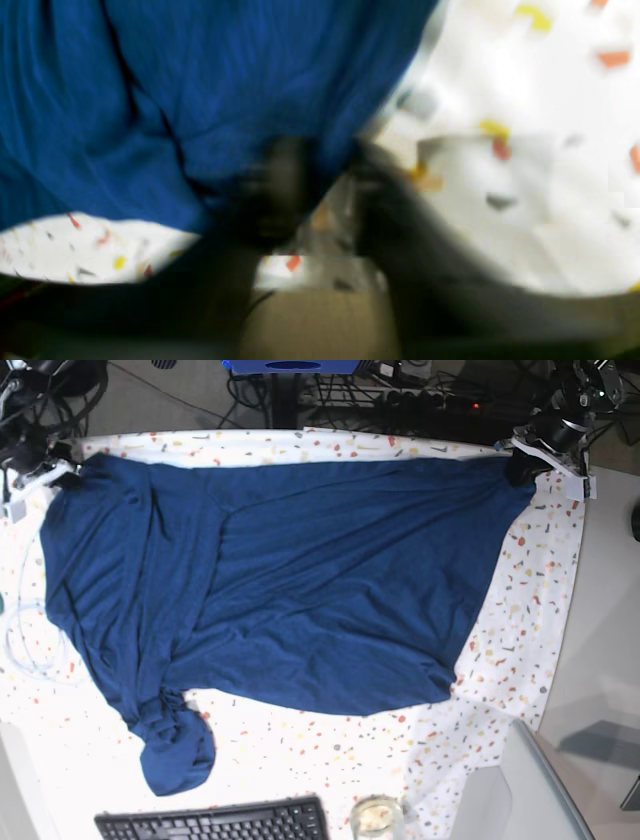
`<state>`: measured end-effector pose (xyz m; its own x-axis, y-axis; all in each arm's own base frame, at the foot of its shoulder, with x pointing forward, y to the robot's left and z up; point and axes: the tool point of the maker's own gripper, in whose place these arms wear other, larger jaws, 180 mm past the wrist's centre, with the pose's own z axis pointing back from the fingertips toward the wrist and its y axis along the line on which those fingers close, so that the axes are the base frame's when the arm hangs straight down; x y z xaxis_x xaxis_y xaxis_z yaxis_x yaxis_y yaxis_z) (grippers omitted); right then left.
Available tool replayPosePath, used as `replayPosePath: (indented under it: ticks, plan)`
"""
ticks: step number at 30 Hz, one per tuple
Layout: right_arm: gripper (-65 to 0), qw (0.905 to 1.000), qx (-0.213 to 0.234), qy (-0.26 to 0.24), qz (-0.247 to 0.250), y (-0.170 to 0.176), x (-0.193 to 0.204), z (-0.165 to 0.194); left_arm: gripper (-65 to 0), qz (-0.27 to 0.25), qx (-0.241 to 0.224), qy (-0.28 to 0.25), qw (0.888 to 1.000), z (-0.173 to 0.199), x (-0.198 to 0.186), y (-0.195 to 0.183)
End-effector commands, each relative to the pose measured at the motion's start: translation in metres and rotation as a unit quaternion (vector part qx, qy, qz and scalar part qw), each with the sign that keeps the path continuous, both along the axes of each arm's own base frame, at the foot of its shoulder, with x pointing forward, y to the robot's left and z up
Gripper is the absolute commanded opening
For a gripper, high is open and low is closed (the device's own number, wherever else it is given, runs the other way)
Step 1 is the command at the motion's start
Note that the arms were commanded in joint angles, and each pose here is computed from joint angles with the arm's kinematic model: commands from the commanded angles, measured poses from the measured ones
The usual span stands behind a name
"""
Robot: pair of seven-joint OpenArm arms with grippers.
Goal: Layout the t-shirt on the table in an organized manner, then fold the t-shirt properly
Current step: 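Hold the shirt edge with both grippers and pull it taut, then stretch the shirt edge between both grippers and lower it flat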
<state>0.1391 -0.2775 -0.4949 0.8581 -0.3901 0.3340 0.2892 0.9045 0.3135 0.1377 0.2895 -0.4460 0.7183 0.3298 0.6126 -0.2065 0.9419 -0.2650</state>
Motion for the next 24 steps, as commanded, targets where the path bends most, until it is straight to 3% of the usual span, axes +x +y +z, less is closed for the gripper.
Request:
replayPosePath:
  ticks: [1,2,6,12,24]
  plan:
    - [-65.0,0.9997,-0.017,-0.02,0.001,-0.012,0.009,0.012,-65.0,-0.002,0.006,-0.017,1.0,0.009,0.006,0.005]
    - [-62.1,0.9995,-0.022,-0.022,0.002,-0.013,0.009,0.014,-65.0,-0.002,0.006,-0.017,1.0,0.009,0.006,0.005]
    - [-65.0,0.9978,-0.053,-0.036,0.016,-0.021,0.012,0.031,-65.0,-0.003,0.007,-0.016,1.0,0.009,0.006,0.004]
    - [-64.8,0.9963,-0.078,-0.014,0.035,-0.028,0.007,0.046,-65.0,-0.007,0.011,-0.012,1.0,0.01,0.003,0.006]
    - [-64.8,0.9964,-0.076,-0.003,0.036,-0.033,0.005,0.042,-65.0,-0.008,0.011,-0.002,1.0,0.008,-0.007,0.006]
